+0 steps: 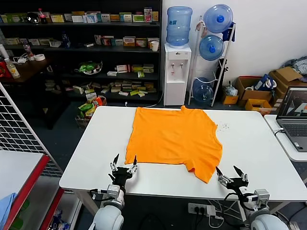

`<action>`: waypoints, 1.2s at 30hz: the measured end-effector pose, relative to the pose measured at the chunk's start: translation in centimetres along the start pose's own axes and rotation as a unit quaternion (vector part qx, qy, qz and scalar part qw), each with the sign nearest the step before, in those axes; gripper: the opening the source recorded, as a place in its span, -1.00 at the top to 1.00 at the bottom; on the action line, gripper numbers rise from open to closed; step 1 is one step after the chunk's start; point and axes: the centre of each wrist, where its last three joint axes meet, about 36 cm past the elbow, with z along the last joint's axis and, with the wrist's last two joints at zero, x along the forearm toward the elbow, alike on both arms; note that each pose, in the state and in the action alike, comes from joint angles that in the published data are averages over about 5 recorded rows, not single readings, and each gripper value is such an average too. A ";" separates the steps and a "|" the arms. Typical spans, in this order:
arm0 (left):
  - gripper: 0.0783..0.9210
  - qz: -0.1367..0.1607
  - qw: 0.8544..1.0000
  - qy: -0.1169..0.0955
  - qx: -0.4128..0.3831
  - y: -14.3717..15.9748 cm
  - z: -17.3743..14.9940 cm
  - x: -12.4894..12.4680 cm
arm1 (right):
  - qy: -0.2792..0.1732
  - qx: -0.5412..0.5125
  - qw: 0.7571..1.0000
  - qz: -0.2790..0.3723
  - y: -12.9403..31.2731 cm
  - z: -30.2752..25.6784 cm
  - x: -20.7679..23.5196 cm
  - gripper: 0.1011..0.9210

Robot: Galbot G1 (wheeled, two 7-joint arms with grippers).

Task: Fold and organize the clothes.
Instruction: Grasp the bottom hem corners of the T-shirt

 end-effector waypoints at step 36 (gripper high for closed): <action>0.13 0.003 0.991 0.129 0.046 0.0 -1.4 -3.0 | 0.040 -0.025 0.999 -0.010 4.3 1.0 -4.8 0.38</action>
